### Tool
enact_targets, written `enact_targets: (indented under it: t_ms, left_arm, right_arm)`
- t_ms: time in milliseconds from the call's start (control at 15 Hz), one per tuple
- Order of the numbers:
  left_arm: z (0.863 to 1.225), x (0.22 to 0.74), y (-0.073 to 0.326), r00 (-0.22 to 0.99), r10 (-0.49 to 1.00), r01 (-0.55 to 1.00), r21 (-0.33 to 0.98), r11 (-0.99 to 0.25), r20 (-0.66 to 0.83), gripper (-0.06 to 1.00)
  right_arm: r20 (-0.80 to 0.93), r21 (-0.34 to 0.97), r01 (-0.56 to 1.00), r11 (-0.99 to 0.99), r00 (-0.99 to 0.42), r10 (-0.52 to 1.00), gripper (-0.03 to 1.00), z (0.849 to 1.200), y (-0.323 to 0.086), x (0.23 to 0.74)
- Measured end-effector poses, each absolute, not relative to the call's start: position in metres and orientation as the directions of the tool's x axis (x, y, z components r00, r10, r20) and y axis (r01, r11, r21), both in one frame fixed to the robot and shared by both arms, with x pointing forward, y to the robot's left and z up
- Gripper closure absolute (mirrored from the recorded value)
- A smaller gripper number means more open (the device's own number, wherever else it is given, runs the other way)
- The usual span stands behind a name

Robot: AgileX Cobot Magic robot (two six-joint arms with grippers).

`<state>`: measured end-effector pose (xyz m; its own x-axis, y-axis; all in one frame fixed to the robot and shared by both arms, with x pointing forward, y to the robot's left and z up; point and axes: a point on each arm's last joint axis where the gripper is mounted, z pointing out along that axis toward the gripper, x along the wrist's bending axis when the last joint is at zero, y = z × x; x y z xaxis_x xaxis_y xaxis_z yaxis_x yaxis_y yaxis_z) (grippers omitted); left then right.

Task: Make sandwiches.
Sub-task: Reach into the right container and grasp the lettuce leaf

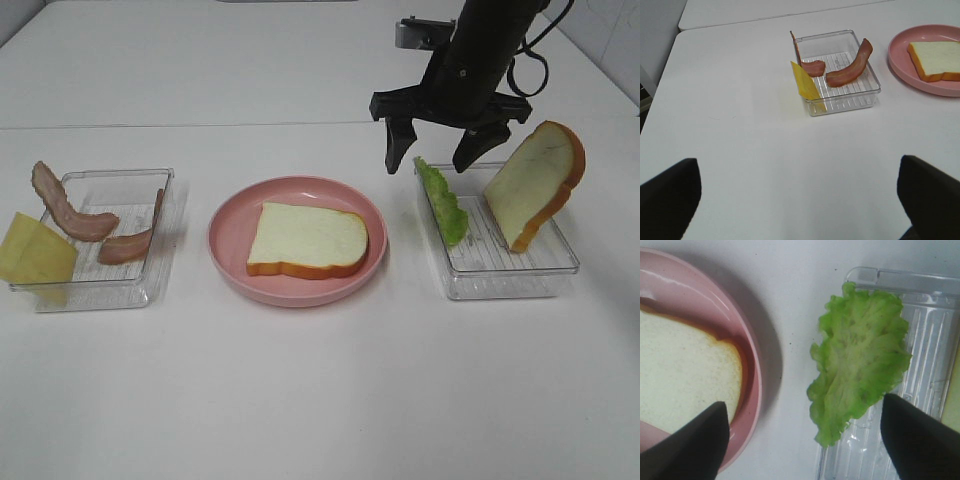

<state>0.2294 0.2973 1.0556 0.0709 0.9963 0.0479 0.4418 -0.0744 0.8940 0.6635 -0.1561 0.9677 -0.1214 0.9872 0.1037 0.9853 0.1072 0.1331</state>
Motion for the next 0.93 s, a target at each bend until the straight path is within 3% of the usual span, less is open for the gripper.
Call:
enact_targets:
  t_ms: [333, 467, 800, 933]
  left_arm:
    - [1.056, 0.229, 0.297, 0.071, 0.996, 0.442, 0.894, -0.074, 0.048, -0.05]
    - [1.056, 0.229, 0.297, 0.071, 0.996, 0.442, 0.894, -0.074, 0.048, -0.05]
    - [1.056, 0.229, 0.297, 0.071, 0.996, 0.442, 0.894, -0.074, 0.048, -0.05]
    - [1.056, 0.229, 0.297, 0.071, 0.996, 0.442, 0.894, -0.074, 0.048, -0.05]
  right_arm:
    - [0.088, 0.072, 0.991, 0.111, -0.117, 0.989, 0.18, 0.936, -0.154, 0.67]
    - [0.088, 0.073, 0.991, 0.111, -0.117, 0.989, 0.25, 0.936, -0.154, 0.67]
    - [0.05, 0.084, 0.991, 0.107, -0.111, 0.993, 0.63, 0.936, -0.158, 0.672]
    - [0.039, 0.079, 0.991, 0.11, -0.113, 0.993, 0.88, 0.936, -0.159, 0.671]
